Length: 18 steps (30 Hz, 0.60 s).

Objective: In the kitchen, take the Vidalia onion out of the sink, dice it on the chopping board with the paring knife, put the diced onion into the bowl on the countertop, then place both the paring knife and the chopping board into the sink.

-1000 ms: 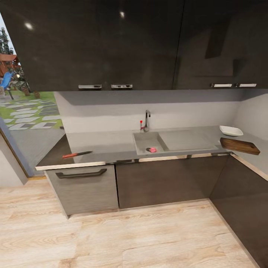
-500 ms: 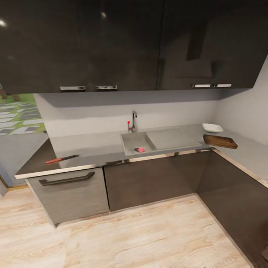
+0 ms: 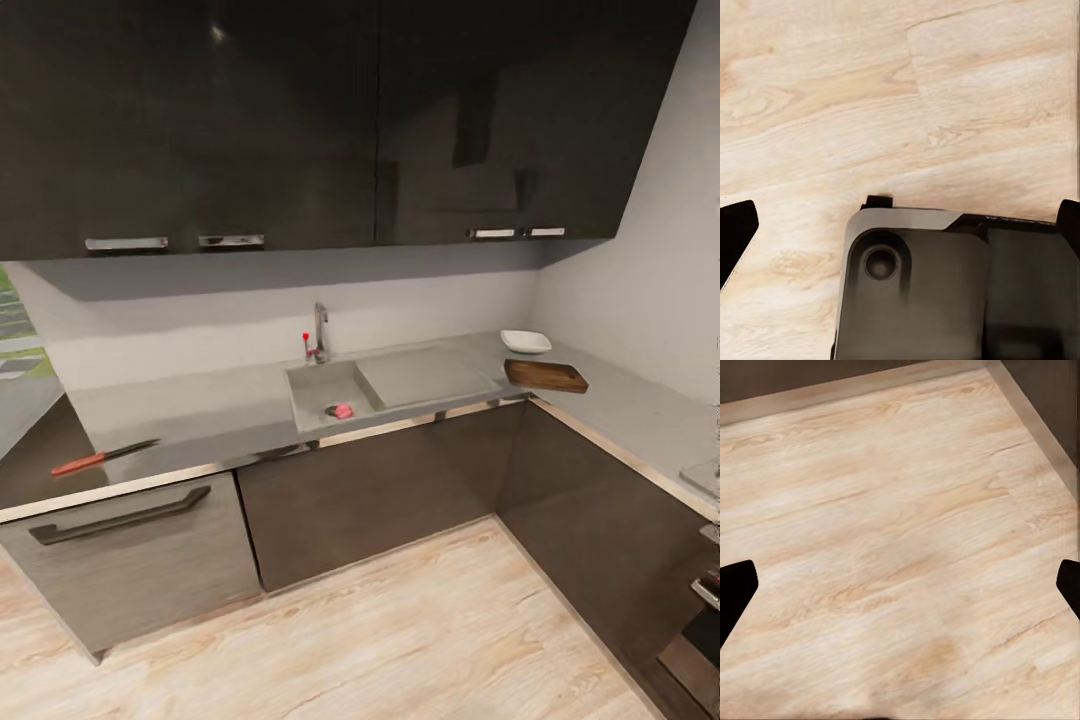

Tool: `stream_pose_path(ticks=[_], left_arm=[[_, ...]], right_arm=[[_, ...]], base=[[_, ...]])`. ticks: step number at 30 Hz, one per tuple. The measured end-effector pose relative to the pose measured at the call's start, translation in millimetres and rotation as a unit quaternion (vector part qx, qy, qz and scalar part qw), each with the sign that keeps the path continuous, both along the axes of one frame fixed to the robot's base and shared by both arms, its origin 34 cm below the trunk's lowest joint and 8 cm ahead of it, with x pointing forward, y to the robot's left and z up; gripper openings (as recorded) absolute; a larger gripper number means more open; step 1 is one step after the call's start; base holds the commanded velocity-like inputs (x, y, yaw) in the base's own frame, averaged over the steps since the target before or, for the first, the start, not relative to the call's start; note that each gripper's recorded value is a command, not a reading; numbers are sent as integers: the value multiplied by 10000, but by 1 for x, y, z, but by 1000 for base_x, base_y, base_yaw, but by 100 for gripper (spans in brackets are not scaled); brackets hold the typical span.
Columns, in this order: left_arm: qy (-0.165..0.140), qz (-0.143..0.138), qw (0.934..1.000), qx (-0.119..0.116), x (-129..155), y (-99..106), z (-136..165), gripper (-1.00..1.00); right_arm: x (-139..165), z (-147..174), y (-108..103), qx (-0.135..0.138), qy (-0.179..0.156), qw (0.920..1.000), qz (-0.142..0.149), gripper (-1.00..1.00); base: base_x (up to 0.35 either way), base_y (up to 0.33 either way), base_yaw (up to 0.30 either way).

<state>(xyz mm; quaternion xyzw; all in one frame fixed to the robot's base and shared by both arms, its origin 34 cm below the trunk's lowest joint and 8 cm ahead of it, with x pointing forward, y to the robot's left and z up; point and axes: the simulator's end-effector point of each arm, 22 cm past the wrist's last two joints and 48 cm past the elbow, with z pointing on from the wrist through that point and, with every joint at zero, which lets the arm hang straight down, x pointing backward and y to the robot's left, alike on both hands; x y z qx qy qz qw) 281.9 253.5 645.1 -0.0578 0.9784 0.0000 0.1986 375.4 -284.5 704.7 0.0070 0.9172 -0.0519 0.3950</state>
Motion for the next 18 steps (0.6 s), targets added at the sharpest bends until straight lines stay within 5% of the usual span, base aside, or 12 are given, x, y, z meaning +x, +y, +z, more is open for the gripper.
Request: stream_pose_path(ticks=[18], left_arm=[[-38,1,10000,1,3,0,1,100]], right_arm=[[3,3,0,0,-50,10000,-1,100]], base=[[275,0,-196]])
